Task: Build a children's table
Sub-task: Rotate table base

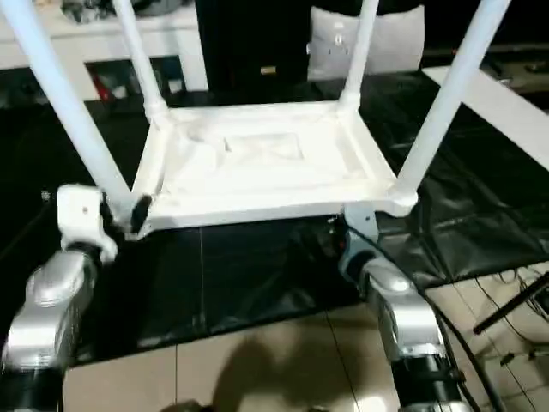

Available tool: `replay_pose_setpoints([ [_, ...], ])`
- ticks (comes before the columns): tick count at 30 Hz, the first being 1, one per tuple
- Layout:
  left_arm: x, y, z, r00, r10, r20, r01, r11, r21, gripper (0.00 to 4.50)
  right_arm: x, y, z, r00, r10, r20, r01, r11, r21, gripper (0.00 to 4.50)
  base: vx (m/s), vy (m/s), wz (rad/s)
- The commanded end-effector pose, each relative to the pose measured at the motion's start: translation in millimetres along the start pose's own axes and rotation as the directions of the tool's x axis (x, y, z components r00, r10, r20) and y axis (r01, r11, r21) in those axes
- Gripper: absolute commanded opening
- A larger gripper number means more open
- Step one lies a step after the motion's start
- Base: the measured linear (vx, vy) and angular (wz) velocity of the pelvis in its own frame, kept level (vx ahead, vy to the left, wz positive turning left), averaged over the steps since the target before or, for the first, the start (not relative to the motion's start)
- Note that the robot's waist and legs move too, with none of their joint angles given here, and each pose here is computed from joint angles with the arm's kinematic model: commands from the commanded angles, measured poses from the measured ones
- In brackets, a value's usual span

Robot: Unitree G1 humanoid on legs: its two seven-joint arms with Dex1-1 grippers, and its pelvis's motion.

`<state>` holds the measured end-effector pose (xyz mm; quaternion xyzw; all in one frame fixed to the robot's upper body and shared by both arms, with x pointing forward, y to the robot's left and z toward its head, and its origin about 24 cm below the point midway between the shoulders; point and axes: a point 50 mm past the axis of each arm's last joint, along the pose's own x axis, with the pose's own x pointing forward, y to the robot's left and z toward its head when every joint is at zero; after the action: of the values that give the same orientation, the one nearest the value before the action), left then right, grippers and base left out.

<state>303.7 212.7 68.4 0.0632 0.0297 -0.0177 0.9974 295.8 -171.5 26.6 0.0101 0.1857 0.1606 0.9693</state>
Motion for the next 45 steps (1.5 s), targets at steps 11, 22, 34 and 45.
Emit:
replay_pose_setpoints([
  [11, 36.9, 14.2, 26.0, 0.975, -0.209, 0.067, 0.217, 0.965, -0.147, 4.41, 13.0, -26.6, -2.7, 0.993, -0.112, -0.047, 0.114, 0.993, 0.035, 4.5, 0.0, 0.0, 0.0],
  [22, -9.9, -30.4, 12.6, 0.437, -0.897, -0.073, 0.876, 0.442, -0.19, 4.41, 28.3, -51.6, -3.0, 0.988, -0.124, -0.093, 0.124, 0.992, -0.003, 4.5, 0.0, 0.0, 0.0],
  [34, -44.8, -108.6, 36.1, 0.074, -0.996, 0.053, 0.981, 0.064, -0.181, 4.41, 49.6, -21.3, 15.8, 0.997, 0.07, -0.04, -0.074, 0.992, -0.103, 4.5, 0.0, 0.0, 0.0],
  [45, -49.1, -159.9, 48.2, 0.02, -0.994, 0.106, 0.985, 0.001, -0.171, 4.41, 60.8, 9.1, 12.4, 0.978, 0.202, -0.054, -0.208, 0.965, -0.157, 4.5, 0.0, 0.0, 0.0],
])
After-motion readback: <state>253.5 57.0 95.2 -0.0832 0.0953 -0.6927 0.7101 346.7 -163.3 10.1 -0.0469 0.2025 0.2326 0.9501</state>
